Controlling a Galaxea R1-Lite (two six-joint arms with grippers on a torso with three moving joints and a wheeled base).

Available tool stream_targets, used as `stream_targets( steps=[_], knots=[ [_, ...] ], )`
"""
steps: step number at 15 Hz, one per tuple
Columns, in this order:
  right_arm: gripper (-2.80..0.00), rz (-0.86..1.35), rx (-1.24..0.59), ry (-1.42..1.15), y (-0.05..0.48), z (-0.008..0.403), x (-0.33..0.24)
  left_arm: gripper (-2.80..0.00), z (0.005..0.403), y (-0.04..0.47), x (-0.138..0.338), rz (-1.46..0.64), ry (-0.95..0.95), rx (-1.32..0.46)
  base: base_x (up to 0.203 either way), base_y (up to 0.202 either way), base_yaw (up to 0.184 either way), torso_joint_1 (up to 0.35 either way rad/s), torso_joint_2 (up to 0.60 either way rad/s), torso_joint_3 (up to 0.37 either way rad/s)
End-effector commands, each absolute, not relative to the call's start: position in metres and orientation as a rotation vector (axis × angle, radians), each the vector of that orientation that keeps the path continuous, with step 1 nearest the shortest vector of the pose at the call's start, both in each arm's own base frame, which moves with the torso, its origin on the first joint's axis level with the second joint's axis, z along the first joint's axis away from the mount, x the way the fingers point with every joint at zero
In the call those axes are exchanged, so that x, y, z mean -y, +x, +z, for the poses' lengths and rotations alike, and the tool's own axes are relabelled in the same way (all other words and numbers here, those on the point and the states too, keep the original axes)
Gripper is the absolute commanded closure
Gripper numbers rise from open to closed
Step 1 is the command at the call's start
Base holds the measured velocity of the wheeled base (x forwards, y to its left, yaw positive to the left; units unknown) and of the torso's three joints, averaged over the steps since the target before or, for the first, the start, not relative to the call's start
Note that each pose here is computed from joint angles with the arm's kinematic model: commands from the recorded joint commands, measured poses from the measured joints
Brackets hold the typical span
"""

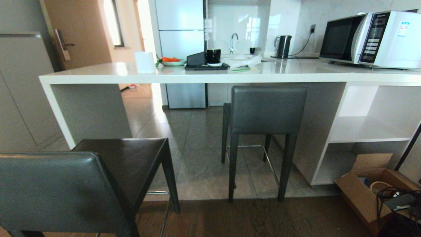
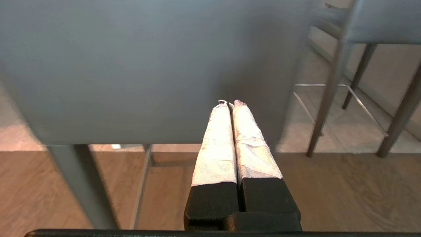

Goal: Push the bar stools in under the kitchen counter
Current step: Push the gray chair back under the dining table

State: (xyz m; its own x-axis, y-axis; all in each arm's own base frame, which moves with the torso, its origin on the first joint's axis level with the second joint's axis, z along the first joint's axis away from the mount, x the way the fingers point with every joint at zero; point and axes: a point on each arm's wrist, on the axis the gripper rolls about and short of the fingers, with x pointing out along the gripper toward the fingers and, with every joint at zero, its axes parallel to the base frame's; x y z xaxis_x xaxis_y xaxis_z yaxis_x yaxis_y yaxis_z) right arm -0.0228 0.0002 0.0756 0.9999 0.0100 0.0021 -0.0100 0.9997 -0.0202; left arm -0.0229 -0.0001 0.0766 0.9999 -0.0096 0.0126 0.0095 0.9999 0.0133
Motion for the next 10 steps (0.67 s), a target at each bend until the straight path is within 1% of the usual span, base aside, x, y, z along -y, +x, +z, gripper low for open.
stream_targets(
  steps=[1, 3, 9, 10],
  knots=[
    [0.0, 0.011, -0.009, -0.021, -0.022, 0.0731, -0.0002, 0.0, 0.0741, -0.0222, 0.0001, -0.008, 0.012, 0.005, 0.0, 0.19, -0.001, 0.004, 0.01, 0.001],
    [0.0, 0.011, -0.008, -0.021, -0.0221, 0.0731, -0.0002, 0.0, 0.0741, -0.0222, 0.0001, -0.008, 0.014, 0.005, 0.0, 0.127, -0.004, 0.001, 0.0, -0.002],
    [0.0, 0.011, -0.009, -0.021, -0.022, 0.0731, -0.0002, 0.0, 0.0741, -0.0222, 0.0, -0.005, 0.012, 0.005, 0.0, 0.0, 0.0, 0.0, 0.0, 0.0],
    [0.0, 0.011, -0.009, -0.021, -0.022, 0.0731, -0.0002, 0.0, 0.0741, -0.0222, 0.0, -0.005, 0.012, 0.005, -0.099, 0.0, 0.0, 0.007, 0.0, -0.002]
  ],
)
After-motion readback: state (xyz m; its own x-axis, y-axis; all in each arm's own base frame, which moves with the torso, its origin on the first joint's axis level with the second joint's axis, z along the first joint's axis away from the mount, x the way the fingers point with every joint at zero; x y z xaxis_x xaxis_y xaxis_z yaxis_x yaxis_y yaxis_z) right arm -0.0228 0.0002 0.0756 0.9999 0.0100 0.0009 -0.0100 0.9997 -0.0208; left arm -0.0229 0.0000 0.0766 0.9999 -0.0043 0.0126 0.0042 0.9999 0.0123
